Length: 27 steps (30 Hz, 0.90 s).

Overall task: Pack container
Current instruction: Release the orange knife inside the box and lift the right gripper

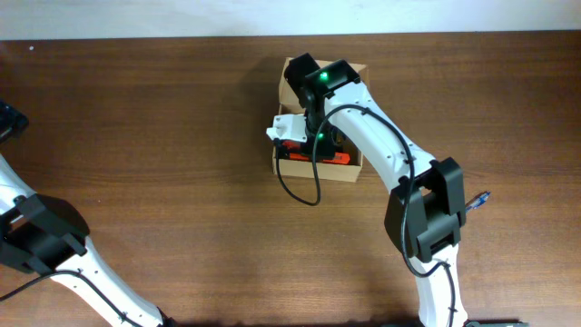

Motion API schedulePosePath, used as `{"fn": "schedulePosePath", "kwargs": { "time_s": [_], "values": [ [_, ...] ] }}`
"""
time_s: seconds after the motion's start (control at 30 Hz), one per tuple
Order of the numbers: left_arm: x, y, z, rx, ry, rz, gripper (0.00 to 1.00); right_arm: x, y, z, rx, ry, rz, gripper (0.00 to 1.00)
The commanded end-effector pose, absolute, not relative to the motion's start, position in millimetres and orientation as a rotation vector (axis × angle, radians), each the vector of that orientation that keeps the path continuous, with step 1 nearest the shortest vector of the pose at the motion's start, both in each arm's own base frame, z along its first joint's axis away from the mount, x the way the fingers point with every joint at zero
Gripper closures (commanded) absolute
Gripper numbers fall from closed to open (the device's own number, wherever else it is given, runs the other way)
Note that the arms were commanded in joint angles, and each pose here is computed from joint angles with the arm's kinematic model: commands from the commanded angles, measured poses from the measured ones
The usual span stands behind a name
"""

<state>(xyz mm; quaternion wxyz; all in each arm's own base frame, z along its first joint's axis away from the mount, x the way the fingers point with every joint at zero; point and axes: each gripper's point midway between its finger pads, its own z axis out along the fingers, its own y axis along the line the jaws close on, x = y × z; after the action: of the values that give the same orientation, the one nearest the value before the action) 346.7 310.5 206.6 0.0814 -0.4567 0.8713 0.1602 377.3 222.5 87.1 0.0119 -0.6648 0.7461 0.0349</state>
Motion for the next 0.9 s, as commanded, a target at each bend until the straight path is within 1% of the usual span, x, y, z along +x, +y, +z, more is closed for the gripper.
{"fn": "schedulePosePath", "kwargs": {
  "time_s": [0.0, 0.03, 0.1, 0.3, 0.33, 0.37, 0.4, 0.7, 0.87],
  "values": [
    [343.5, 309.7, 215.5, -1.381, 2.573, 0.474, 0.00, 368.1, 225.4, 68.6, -2.125, 2.348, 0.169, 0.96],
    [343.5, 309.7, 215.5, -1.381, 2.573, 0.474, 0.00, 366.8, 224.4, 65.7, -2.129, 2.358, 0.173, 0.95],
    [343.5, 309.7, 215.5, -1.381, 2.573, 0.474, 0.00, 365.2, 223.6, 63.1, -2.133, 2.365, 0.177, 0.87],
    [343.5, 309.7, 215.5, -1.381, 2.573, 0.474, 0.00, 365.7, 223.0, 62.7, -2.134, 2.365, 0.170, 0.55],
    [343.5, 309.7, 215.5, -1.381, 2.573, 0.474, 0.00, 365.8, 223.0, 62.7, -2.134, 2.365, 0.170, 0.53],
    [343.5, 309.7, 215.5, -1.381, 2.573, 0.474, 0.00, 365.9, 223.1, 62.7, -2.133, 2.364, 0.169, 0.43],
    [343.5, 309.7, 215.5, -1.381, 2.573, 0.474, 0.00, 366.6, 223.2, 62.6, -2.132, 2.363, 0.166, 0.41],
    [343.5, 309.7, 215.5, -1.381, 2.574, 0.474, 0.00, 372.8, 221.0, 64.7, -2.125, 2.354, 0.117, 0.40],
    [343.5, 309.7, 215.5, -1.381, 2.573, 0.474, 0.00, 381.3, 228.4, 88.3, -2.062, 2.313, 0.110, 0.40]
  ]
}}
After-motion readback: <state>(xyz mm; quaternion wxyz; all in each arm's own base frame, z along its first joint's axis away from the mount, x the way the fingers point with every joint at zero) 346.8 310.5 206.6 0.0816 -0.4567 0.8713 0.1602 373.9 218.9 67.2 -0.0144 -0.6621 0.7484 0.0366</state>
